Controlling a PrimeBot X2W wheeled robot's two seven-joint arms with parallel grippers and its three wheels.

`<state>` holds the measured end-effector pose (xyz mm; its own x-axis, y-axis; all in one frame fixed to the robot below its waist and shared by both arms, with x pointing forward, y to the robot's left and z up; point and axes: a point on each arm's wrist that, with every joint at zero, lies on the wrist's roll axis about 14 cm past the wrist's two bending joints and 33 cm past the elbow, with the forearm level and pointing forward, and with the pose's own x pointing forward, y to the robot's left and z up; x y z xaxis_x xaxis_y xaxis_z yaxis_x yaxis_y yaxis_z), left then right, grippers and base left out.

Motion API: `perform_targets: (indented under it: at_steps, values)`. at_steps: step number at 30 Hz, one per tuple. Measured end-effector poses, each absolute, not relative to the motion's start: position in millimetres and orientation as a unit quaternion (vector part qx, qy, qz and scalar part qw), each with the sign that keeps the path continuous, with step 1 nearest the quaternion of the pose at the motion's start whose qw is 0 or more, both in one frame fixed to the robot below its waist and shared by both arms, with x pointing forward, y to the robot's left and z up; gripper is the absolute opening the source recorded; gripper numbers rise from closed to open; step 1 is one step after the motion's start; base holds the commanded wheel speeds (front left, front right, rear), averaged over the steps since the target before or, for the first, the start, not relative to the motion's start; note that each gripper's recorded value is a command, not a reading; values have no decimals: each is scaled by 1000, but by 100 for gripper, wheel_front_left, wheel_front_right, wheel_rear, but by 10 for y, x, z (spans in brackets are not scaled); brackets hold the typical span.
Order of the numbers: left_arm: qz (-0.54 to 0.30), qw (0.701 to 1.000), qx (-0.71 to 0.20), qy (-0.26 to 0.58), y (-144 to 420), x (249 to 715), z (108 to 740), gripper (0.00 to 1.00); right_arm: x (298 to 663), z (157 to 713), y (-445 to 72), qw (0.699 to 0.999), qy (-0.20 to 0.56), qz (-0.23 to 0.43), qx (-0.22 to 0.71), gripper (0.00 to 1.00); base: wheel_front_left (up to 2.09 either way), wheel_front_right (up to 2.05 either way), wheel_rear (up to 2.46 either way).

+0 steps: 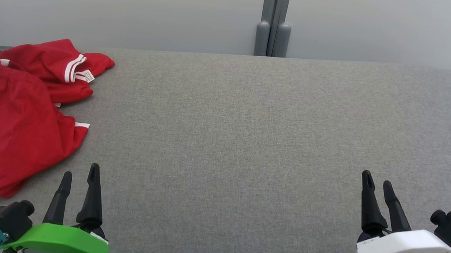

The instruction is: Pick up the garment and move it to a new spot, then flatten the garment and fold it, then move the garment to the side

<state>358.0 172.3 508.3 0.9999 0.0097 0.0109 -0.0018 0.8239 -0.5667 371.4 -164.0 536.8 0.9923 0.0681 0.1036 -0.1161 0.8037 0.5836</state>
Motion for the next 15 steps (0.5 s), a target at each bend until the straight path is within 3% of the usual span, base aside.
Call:
perform_targets:
  at_steps: [15]
  values:
    - [-2,977,-214,-8,1723,3523,5054,100,3682,5380,-1558,971,-51,60,224,100,0,0,0]
